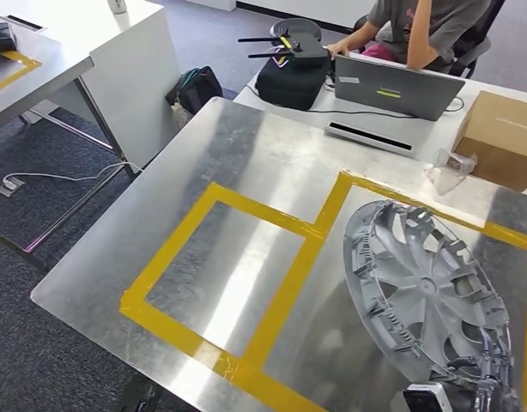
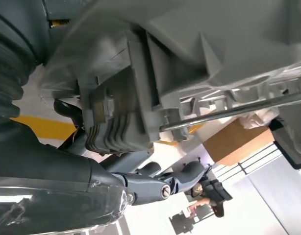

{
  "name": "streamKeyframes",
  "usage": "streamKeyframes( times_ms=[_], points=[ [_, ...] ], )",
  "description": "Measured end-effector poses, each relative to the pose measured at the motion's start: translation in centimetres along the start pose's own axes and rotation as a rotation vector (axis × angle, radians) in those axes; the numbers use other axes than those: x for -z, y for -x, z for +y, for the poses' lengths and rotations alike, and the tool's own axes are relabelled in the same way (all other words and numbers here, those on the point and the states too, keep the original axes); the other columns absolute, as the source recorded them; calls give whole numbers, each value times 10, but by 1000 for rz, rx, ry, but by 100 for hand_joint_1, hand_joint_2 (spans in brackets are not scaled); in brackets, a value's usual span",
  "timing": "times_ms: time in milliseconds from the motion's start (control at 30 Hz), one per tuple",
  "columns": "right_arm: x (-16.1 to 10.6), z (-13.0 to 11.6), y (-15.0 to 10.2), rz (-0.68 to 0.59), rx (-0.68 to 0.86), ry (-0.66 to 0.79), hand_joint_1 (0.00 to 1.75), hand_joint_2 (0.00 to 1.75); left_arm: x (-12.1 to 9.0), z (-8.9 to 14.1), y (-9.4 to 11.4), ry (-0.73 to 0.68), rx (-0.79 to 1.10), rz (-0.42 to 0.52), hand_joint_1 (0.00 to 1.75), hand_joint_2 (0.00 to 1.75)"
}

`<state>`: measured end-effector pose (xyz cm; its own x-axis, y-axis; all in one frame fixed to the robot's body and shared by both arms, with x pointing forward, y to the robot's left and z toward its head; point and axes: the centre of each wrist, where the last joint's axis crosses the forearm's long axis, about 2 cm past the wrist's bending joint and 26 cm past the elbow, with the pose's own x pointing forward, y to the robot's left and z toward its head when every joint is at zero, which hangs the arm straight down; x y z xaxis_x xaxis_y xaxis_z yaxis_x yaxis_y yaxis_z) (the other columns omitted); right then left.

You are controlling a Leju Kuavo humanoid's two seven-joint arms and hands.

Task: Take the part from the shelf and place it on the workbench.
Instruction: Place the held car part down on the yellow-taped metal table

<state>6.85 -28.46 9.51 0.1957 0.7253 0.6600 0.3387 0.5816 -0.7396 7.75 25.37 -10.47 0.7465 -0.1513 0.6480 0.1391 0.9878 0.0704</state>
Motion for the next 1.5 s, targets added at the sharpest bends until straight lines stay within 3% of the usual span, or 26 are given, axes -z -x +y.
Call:
streamKeyframes(
  times_ms=[1500],
  points=[
    [2, -6, -4, -12, -13, -49, 0, 175, -2, -1, 3, -8, -3, -8, 0, 0]
  ],
)
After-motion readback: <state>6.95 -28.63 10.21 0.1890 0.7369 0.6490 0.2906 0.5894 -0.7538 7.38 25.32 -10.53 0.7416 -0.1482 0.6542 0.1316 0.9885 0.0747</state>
